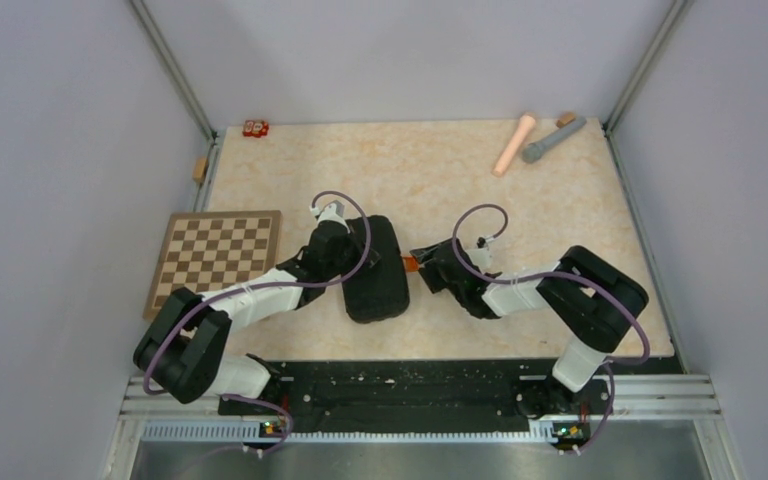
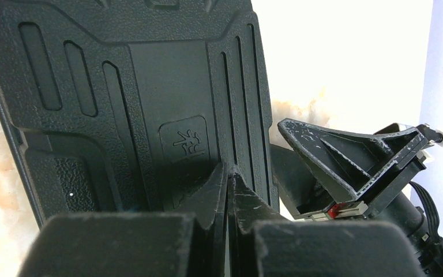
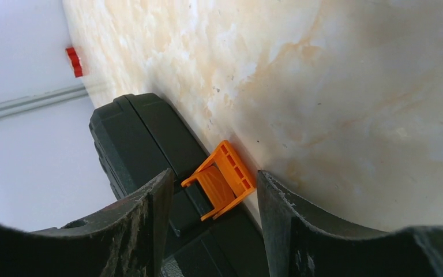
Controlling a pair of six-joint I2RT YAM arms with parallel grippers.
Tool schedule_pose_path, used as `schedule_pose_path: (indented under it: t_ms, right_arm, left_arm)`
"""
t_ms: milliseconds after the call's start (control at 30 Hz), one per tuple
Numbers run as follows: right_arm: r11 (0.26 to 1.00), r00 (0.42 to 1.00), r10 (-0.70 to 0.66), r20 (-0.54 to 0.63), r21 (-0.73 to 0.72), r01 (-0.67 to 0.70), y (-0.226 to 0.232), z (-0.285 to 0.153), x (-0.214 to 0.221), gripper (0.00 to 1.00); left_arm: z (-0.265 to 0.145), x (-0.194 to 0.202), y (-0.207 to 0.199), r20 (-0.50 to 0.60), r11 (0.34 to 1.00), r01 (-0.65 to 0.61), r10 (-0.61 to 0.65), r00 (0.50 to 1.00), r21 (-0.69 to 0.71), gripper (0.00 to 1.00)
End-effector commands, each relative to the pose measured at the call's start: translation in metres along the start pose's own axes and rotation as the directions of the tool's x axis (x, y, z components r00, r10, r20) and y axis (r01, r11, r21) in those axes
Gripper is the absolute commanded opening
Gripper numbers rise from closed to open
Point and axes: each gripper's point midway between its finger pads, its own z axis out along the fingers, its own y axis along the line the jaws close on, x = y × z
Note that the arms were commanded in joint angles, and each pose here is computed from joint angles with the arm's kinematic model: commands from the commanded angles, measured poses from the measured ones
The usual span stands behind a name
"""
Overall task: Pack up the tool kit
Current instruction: Close the toolbox at the center of the board.
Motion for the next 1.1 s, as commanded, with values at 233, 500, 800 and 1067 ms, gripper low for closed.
schedule_pose_path:
  t_ms: [233, 500, 800, 1067]
  right_arm:
    - [0.987, 0.998, -0.041, -0.044, 0.151, 0.047, -0.015, -0.028, 0.008, 0.61]
    - [0.995, 0.994, 0.087, -0.062, 0.047, -0.084, -0.004, -0.011, 0.018, 0.61]
    - [0.99, 0.989, 0.14, -0.048, 0.027, -0.139, 0.004, -0.003, 0.022, 0.62]
    - [0.975, 0.975, 0.21, -0.078, -0.051, -0.214, 0.009, 0.01, 0.028, 0.62]
  left_arm:
    - [-0.023, 0.078, 0.09, -0.285, 0.951, -0.09, 0.001, 0.958, -0.297, 0.02]
    - [-0.023, 0.078, 0.089, -0.287, 0.952, -0.088, 0.0, 0.958, -0.293, 0.02]
    - [-0.025, 0.08, 0.091, -0.29, 0.95, -0.088, -0.003, 0.957, -0.299, 0.02]
    - [-0.026, 0.08, 0.091, -0.292, 0.949, -0.089, -0.003, 0.956, -0.302, 0.02]
